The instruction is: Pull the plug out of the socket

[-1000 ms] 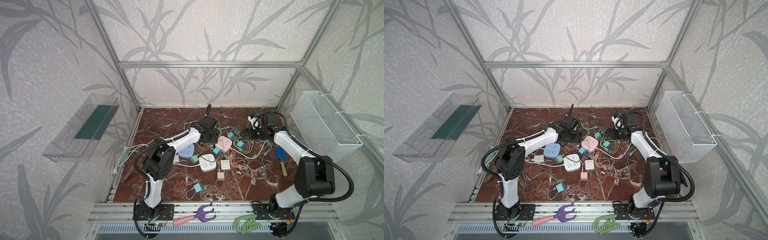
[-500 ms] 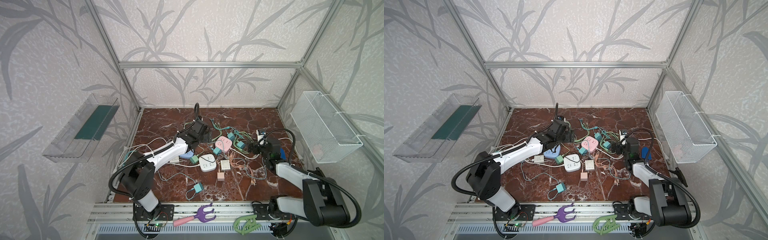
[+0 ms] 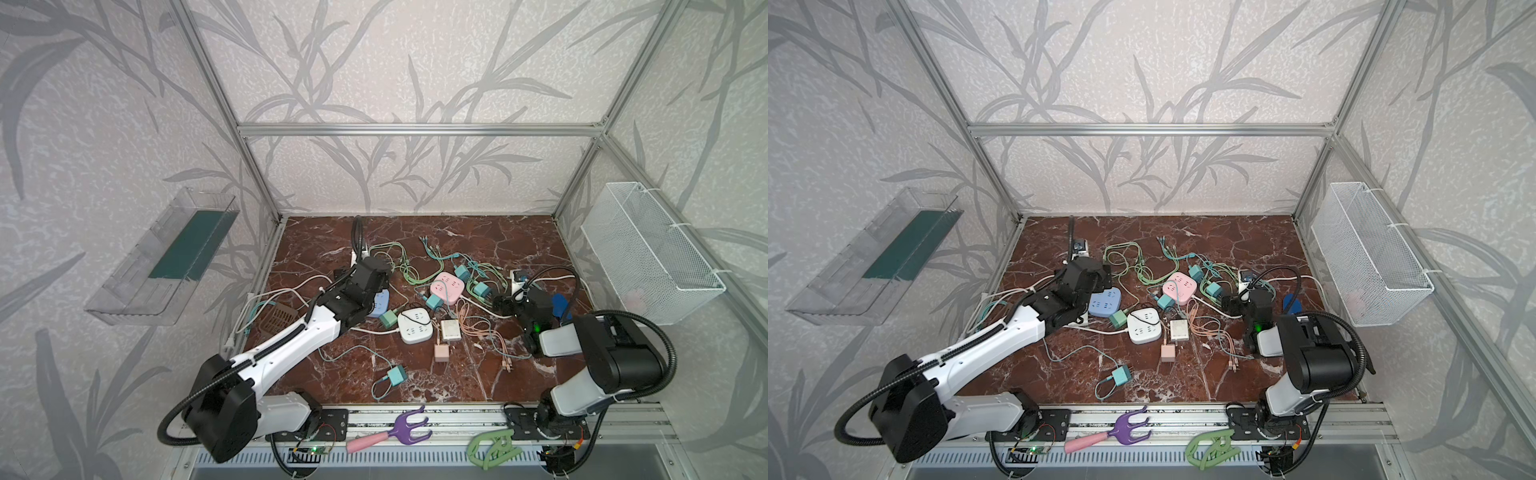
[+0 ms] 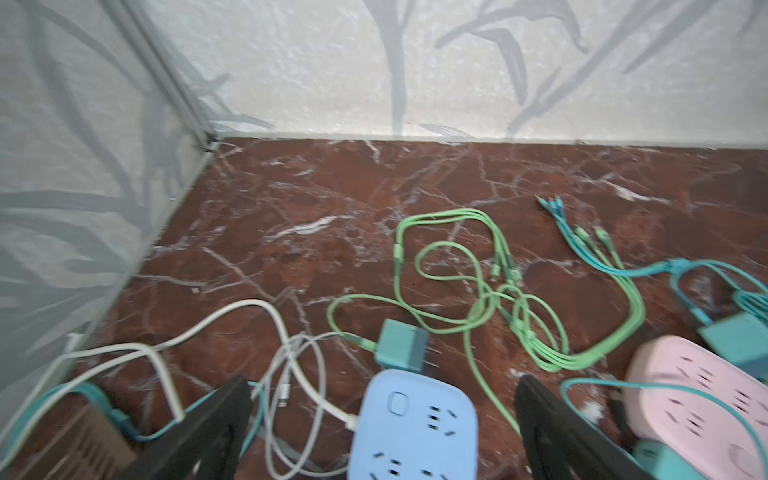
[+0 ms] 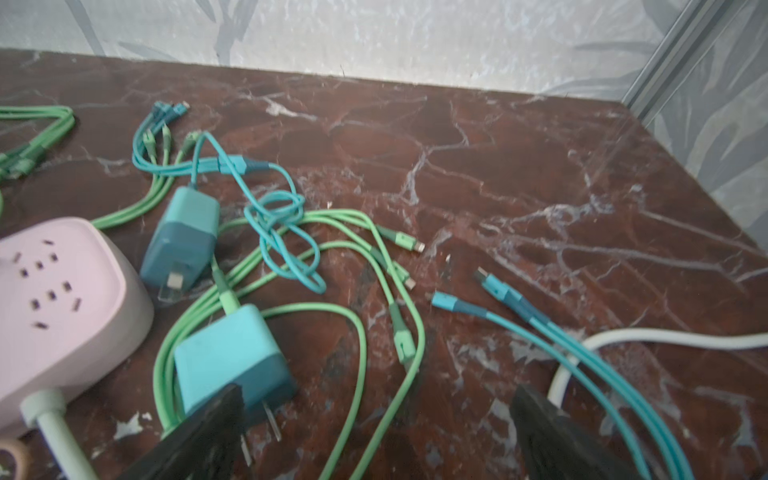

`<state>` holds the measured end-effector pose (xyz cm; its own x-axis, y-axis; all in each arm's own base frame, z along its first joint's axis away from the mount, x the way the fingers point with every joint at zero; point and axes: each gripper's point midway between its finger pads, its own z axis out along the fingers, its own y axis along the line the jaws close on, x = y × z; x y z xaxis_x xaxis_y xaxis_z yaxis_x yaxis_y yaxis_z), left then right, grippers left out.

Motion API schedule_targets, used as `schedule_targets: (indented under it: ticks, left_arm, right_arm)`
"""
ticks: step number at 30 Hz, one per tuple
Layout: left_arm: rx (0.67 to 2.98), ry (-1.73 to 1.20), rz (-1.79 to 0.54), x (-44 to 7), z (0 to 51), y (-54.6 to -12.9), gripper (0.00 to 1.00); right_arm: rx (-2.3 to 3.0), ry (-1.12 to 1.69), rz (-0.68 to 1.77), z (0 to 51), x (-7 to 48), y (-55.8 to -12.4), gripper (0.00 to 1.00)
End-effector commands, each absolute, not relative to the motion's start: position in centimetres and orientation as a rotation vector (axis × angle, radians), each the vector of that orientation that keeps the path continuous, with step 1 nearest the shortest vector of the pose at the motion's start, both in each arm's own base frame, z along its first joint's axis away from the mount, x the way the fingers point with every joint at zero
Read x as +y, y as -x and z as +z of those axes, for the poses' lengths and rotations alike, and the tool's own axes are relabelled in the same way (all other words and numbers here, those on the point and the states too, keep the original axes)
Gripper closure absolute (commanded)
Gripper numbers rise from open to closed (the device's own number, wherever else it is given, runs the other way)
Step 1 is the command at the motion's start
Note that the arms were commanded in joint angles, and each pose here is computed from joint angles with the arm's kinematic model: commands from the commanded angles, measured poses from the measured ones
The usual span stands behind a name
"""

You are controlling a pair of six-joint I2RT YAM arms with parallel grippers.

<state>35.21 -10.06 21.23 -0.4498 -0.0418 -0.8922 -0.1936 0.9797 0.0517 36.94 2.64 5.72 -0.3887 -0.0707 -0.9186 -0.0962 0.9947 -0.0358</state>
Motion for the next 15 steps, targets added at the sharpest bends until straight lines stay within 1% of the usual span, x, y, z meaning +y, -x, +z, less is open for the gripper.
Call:
schedule_targets:
  ticks: [1,5,9,13,15]
  left_arm:
    - [1.973,0.266,0.394,-4.3,21.9,-34.0,0.01]
    - [1.911,0.266,0.493,-0.1,20.9,-34.0,0.01]
    - [1.880,0.347,0.464,3.6,18.3,-34.8,0.01]
    - [1.875,0.431,0.473,5.9,16.2,-35.5,0.01]
    - [1.891,0.371,0.432,5.9,14.7,-36.3,0.01]
  right_arm:
    - [1.811,0.092,0.013,9.8,2.3,-38.6,0.01]
    - [1.857,0.118,0.029,9.5,2.8,-39.4,0.01]
    - [1.881,0.134,0.040,9.3,3.1,-39.7,0.01]
    - [1.878,0.135,0.040,9.3,3.1,-39.8,0.01]
    - [1.879,0.135,0.039,9.3,3.1,-39.8,0.01]
